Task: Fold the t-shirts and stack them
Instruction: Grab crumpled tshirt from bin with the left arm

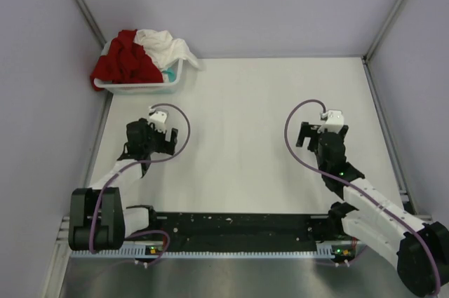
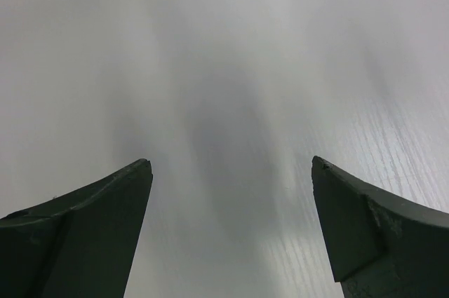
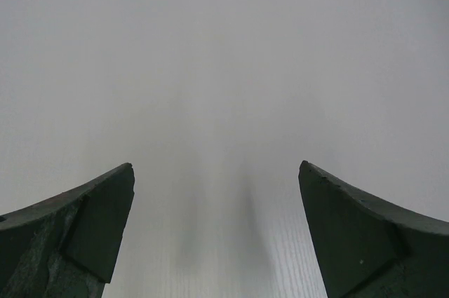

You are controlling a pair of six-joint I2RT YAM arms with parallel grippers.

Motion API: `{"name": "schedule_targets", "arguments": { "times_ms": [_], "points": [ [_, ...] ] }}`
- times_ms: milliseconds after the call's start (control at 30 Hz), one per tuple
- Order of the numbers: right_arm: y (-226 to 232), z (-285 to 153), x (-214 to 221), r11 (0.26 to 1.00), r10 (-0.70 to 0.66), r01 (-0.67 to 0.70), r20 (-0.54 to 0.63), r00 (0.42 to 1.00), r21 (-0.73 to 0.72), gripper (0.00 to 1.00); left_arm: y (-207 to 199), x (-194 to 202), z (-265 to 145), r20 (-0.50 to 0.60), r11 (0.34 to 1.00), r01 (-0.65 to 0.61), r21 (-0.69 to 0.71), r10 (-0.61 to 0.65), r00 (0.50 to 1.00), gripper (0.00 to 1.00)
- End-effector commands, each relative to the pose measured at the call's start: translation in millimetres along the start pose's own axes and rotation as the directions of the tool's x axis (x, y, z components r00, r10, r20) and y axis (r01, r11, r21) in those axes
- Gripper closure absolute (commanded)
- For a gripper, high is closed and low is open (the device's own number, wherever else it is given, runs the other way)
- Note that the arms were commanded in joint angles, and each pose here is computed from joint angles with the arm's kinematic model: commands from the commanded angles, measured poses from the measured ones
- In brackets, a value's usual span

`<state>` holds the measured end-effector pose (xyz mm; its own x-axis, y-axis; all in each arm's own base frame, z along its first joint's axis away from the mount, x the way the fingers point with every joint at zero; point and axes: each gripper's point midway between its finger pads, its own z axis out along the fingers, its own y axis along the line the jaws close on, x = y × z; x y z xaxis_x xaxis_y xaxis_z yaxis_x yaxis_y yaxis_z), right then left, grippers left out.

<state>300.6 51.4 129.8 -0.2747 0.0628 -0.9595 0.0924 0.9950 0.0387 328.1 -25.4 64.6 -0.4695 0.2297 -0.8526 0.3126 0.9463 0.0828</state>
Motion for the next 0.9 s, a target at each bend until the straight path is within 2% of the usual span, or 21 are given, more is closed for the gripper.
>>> {"name": "schedule_targets", "arguments": {
  "times_ms": [0, 100, 200, 367, 500, 533, 633, 733, 800, 867],
  "points": [
    [4.8, 3.4, -18.3, 1.000, 0.013, -0.012, 0.053, 0.999, -0.020, 0.02, 3.4, -23.2, -0.1, 0.049, 1.000, 0.013, 0.024, -0.014, 0.999, 0.01],
    [6.9, 0.6, -20.0, 0.998, 0.063, -0.061, 0.049, 0.997, -0.028, 0.01, -16.6, -25.9, -5.7, 0.045, 0.985, -0.032, 0.171, 0.024, 0.999, 0.03],
    [15.4, -13.2, -31.0, 0.991, 0.105, -0.104, 0.001, 0.995, -0.079, 0.02, -18.0, -48.7, -17.5, 0.020, 0.973, -0.069, 0.220, 0.066, 0.998, 0.08],
    [44.4, -39.7, -82.4, 0.957, 0.135, -0.123, 0.028, 0.990, -0.261, 0.03, 29.4, -122.5, -41.7, 0.037, 0.993, -0.117, 0.033, 0.116, 0.993, 0.07],
    [66.1, -52.4, -105.7, 0.919, 0.173, -0.172, -0.028, 0.984, -0.354, 0.05, 73.4, -175.7, -46.3, 0.022, 0.983, -0.125, -0.132, 0.129, 0.991, 0.08],
    [76.6, -58.1, -113.7, 0.895, 0.186, -0.189, -0.047, 0.981, -0.405, 0.05, 96.7, -192.6, -44.0, 0.000, 0.969, -0.109, -0.220, 0.112, 0.994, 0.10],
    [89.3, -67.3, -123.0, 0.859, 0.193, -0.199, -0.061, 0.979, -0.472, 0.07, 127.2, -213.9, -25.8, -0.019, 0.950, -0.081, -0.301, 0.079, 0.997, 0.14],
    [88.0, -68.7, -127.1, 0.861, 0.197, -0.200, -0.058, 0.979, -0.468, 0.07, 163.3, -227.1, -3.8, -0.044, 0.912, -0.034, -0.409, 0.018, 0.999, 0.16],
    [86.6, -71.0, -129.3, 0.861, 0.205, -0.207, -0.055, 0.977, -0.465, 0.08, 182.8, -246.2, 11.5, -0.031, 0.900, 0.018, -0.435, -0.035, 0.999, 0.16],
    [86.8, -74.1, -129.6, 0.858, 0.202, -0.206, -0.059, 0.978, -0.471, 0.08, 195.4, -247.3, 36.3, -0.046, 0.905, 0.056, -0.421, -0.083, 0.995, 0.16]
  ]
}}
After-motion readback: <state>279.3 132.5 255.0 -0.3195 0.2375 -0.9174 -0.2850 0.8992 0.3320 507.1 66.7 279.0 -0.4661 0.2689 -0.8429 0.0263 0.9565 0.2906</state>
